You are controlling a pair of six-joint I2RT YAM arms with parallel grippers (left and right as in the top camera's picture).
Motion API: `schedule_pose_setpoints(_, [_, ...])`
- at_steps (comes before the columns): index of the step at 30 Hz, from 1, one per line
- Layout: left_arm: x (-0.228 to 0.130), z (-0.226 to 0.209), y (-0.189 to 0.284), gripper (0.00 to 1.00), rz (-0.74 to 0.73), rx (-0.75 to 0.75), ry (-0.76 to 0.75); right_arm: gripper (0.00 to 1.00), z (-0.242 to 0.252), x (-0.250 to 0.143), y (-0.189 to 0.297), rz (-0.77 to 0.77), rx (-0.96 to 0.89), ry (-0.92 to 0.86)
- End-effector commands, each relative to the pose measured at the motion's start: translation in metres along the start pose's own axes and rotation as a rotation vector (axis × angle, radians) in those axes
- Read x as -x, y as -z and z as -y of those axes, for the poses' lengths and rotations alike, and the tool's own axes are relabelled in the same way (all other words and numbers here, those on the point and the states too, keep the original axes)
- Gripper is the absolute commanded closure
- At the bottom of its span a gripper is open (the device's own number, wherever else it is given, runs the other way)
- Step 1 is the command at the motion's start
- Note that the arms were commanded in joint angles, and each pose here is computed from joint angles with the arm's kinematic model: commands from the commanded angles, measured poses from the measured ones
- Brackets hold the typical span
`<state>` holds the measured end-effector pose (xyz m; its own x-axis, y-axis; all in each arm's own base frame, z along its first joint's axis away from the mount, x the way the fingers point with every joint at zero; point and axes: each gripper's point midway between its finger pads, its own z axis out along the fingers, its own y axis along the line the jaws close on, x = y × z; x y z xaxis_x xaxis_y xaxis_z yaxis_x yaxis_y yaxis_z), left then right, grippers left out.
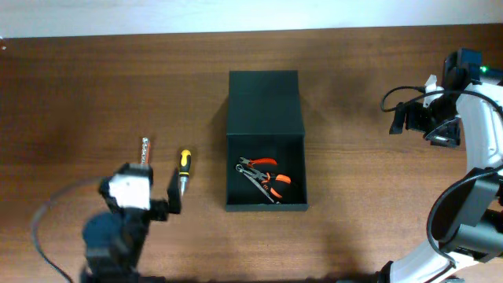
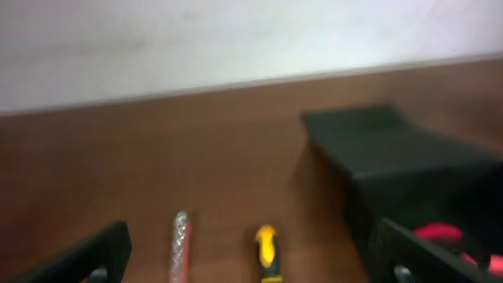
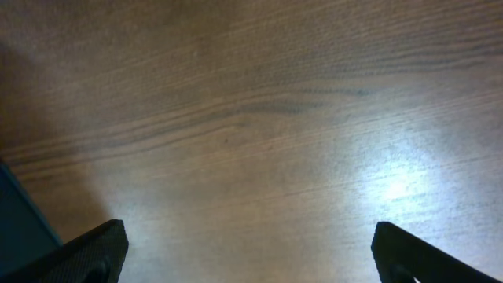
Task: Pack container
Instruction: 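Move the left gripper over the yellow-black screwdriver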
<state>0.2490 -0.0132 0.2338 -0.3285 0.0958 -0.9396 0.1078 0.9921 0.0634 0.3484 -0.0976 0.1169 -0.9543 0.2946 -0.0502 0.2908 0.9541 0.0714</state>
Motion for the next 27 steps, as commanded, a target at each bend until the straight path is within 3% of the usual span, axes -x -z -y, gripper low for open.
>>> schedule_pose_setpoints(1, [0.025, -0.013, -0.014, 0.01, -0.152, 0.03, -0.061, 0.01, 0.0, 0.0, 0.002, 0.007, -0.002, -0.002])
schedule_pose_setpoints(6, [0.031, 0.014, -0.056, 0.01, -0.374, -0.178, -0.009, 0.01, 0.0, 0.0, 0.002, 0.008, -0.002, -0.002])
schedule_pose_setpoints(10, [-0.008, 0.016, -0.092, 0.01, -0.553, -0.204, 0.036, 0.01, 0.0, 0.0, 0.002, 0.008, -0.002, -0.002])
schedule_pose_setpoints(16, [-0.077, 0.015, -0.106, 0.01, -0.857, -0.166, 0.148, 0.01, 0.0, 0.0, 0.002, 0.008, -0.002, -0.002])
schedule_pose_setpoints(27, [-0.113, 0.024, -0.114, 0.01, -0.994, -0.2, 0.198, 0.01, 0.0, 0.0, 0.002, 0.008, -0.002, -0.002])
